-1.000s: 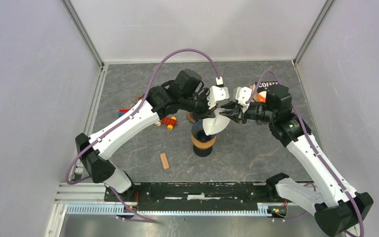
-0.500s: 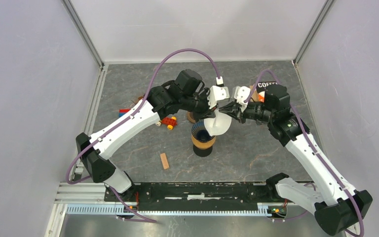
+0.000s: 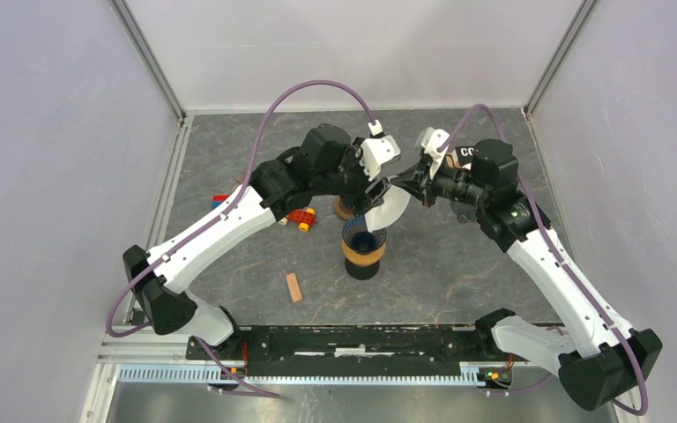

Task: Place the coffee filter in the dripper
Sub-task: Pick up the coffee filter from the coffee filter holder.

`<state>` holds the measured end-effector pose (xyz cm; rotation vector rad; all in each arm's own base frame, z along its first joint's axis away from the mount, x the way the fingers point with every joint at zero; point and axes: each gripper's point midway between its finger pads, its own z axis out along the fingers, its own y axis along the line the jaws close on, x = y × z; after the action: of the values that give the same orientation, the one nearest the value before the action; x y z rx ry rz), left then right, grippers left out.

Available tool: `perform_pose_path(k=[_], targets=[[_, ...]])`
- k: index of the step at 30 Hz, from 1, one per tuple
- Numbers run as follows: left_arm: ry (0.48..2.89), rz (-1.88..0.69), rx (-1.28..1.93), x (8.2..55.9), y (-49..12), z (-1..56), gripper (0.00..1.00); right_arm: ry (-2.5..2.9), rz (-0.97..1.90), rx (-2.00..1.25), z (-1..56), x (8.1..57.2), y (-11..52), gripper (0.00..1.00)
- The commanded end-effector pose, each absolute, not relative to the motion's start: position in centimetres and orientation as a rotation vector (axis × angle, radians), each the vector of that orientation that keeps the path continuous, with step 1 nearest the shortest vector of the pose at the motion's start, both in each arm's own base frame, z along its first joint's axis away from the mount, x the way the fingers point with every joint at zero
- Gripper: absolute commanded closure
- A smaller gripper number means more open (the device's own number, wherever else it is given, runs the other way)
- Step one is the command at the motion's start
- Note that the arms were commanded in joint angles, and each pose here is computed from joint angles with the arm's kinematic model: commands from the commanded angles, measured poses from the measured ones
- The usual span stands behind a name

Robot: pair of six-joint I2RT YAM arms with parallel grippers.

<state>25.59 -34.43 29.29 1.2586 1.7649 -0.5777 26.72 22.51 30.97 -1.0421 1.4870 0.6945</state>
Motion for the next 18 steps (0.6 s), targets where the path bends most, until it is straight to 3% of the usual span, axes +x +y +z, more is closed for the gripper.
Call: perform_pose_path(k=[1, 8, 18], targets=[[1.776, -0.502, 1.015, 27.7, -33.4, 32.3, 0.26, 1.453, 0.690, -0.921, 35.2, 28.3, 22.7, 1.00], [1.807, -0.464, 0.937, 28.9, -33.0, 31.9, 0.30, 1.495, 0.700, -0.854, 35.1, 29.1, 22.7, 1.00], [1.814, -0.441, 0.863, 31.0, -34.3, 31.6, 0.44, 1.540, 0.689, -0.800, 34.4, 29.6, 22.3, 1.00]])
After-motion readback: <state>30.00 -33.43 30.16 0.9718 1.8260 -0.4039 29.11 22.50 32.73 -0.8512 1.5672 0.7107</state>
